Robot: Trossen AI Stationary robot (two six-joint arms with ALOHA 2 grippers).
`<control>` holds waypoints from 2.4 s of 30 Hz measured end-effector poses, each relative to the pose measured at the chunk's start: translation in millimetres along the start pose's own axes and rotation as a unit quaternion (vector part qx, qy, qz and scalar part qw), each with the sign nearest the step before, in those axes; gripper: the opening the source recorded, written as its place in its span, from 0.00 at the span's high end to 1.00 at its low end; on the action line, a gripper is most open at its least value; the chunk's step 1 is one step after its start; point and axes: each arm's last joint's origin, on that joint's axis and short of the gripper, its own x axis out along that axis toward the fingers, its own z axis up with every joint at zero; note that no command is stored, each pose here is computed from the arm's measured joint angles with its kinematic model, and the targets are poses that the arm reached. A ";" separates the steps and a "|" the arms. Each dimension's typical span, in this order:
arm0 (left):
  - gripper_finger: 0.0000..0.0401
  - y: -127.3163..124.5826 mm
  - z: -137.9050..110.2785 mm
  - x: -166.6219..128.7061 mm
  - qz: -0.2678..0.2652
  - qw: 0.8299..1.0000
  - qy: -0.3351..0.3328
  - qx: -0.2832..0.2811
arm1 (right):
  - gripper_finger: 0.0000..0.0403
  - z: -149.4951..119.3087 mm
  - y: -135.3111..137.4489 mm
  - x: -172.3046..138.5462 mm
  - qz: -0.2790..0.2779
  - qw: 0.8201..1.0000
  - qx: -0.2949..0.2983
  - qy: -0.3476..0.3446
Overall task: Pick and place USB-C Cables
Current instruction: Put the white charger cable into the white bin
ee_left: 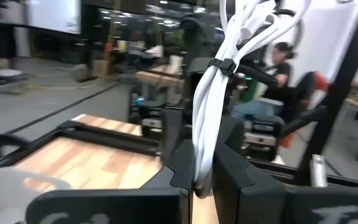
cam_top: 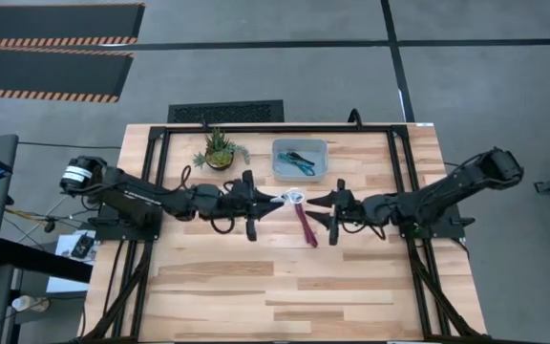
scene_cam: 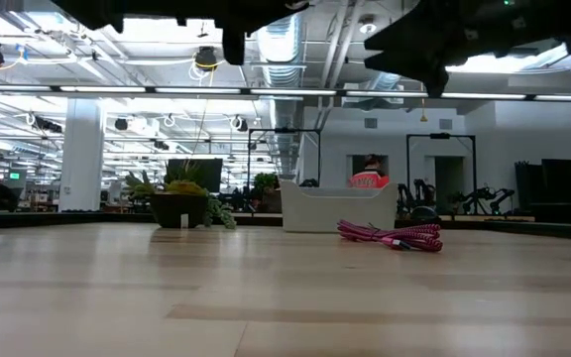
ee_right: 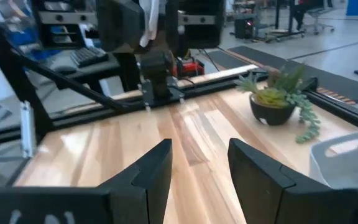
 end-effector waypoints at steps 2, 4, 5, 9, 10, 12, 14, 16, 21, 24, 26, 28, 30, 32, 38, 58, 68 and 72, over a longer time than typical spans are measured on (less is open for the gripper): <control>0.96 8.7 4.4 1.3 -0.028 1.000 -0.002 -0.006 | 0.55 3.5 -3.2 1.8 0.010 1.000 0.006 -0.010; 0.96 17.3 6.8 2.7 -0.053 0.998 0.001 -0.022 | 0.54 8.0 -6.4 2.5 0.021 1.000 0.011 -0.021; 0.96 20.6 8.2 2.6 -0.065 0.997 0.005 -0.029 | 0.53 10.4 -7.8 2.6 0.028 0.999 0.013 -0.026; 0.96 26.3 14.8 -0.3 -0.093 0.995 -0.002 -0.025 | 0.46 15.1 -11.2 3.9 0.052 0.998 0.017 -0.038; 0.96 26.6 14.1 -1.7 -0.094 0.995 -0.006 -0.024 | 0.43 16.2 -11.3 4.0 0.057 0.997 0.019 -0.042; 0.96 28.2 8.8 -6.0 -0.093 0.995 -0.016 -0.024 | 0.38 16.4 -11.0 4.3 0.059 0.997 0.019 -0.043; 0.96 31.0 1.5 -13.6 -0.087 0.995 -0.040 -0.031 | 0.34 15.9 -11.4 4.5 0.056 0.997 0.019 -0.041; 0.96 34.0 -4.9 -21.8 -0.079 0.994 -0.066 -0.041 | 0.32 17.2 -13.5 5.3 0.049 0.998 0.020 -0.046; 0.96 46.0 -18.4 -33.8 -0.048 0.993 -0.087 -0.061 | 0.30 27.4 -16.7 14.8 0.035 0.997 0.015 -0.072; 0.96 50.7 -20.7 -31.3 -0.050 0.993 -0.077 -0.078 | 0.30 33.4 -15.9 27.0 0.025 0.997 -0.006 -0.074; 0.96 50.4 -17.9 -26.9 -0.061 0.992 -0.082 -0.080 | 0.30 36.4 -13.4 35.9 0.020 0.996 -0.035 -0.074; 0.96 50.2 -18.8 -27.2 -0.069 0.991 -0.078 -0.079 | 0.30 38.8 -10.1 45.7 0.011 0.995 -0.060 -0.073; 0.96 50.3 -19.0 -27.2 -0.069 0.992 -0.077 -0.077 | 0.30 39.2 -8.0 52.2 0.007 0.995 -0.074 -0.069; 0.96 50.7 -20.7 -28.1 -0.068 0.992 -0.074 -0.076 | 0.30 40.7 -5.7 58.5 0.006 0.994 -0.078 -0.070; 0.96 49.1 -21.9 -28.5 -0.068 0.993 -0.072 -0.070 | 0.30 46.8 -1.0 64.6 0.028 0.994 -0.078 -0.076; 0.96 49.1 -21.3 -28.2 -0.064 0.992 -0.074 -0.076 | 0.30 69.0 -0.6 104.1 0.048 0.988 -0.113 -0.096; 0.96 49.1 -21.7 -28.2 -0.059 0.992 -0.073 -0.080 | 0.71 73.6 0.9 104.6 0.044 0.982 -0.148 -0.105; 0.96 49.3 -21.9 -28.1 -0.054 0.992 -0.073 -0.082 | 0.95 74.1 -2.9 105.7 0.044 0.982 -0.150 -0.103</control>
